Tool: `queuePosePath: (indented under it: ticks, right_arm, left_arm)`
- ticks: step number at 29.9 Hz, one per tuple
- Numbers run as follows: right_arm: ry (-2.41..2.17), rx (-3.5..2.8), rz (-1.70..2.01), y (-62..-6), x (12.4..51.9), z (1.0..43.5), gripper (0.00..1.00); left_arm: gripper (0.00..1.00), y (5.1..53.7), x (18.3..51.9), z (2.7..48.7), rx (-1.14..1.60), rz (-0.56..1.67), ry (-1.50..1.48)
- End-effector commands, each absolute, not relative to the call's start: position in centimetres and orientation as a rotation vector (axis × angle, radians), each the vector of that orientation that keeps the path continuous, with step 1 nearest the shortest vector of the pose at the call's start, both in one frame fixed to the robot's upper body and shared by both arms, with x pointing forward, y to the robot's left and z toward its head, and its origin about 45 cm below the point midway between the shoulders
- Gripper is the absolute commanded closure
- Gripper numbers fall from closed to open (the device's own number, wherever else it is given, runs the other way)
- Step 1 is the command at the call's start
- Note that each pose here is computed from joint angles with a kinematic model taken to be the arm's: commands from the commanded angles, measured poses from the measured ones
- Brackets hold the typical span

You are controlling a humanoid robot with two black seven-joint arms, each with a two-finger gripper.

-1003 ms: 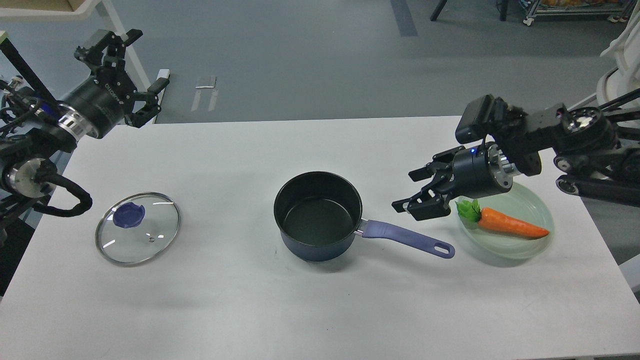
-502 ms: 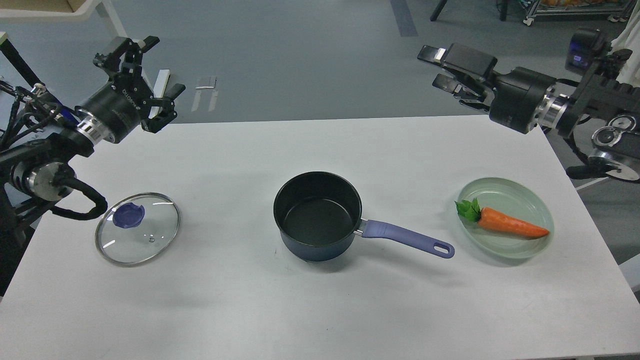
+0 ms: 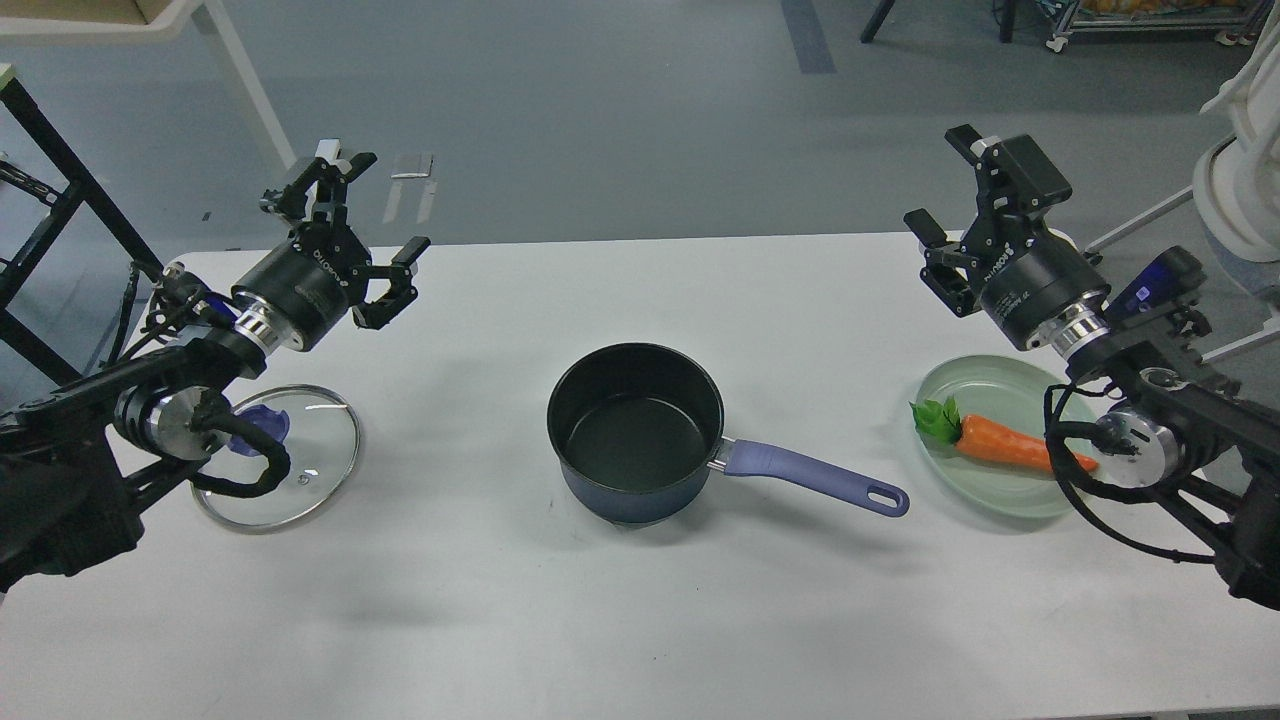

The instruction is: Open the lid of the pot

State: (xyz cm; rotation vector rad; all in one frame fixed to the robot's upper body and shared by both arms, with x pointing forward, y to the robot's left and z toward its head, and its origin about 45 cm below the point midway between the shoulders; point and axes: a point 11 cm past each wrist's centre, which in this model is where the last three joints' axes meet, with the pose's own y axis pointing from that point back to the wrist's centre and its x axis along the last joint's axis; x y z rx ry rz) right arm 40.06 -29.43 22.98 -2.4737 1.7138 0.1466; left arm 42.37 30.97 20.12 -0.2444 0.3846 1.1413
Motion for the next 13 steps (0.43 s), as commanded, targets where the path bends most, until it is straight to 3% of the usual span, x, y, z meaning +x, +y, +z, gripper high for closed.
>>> queuePosePath:
  ticks: [1, 13]
  right_arm:
    - [1.775, -2.268, 0.366, -30.3, 40.5, 21.4, 0.01]
    - [1.66, -2.25, 0.525, -30.2, 39.3, 19.4, 0.01]
  left_arm:
    - [0.01, 31.1, 42.2, 18.9, -0.267, 1.172, 0.418]
    - [0.01, 30.8, 41.7, 17.8, -0.313, 1.146, 0.472]
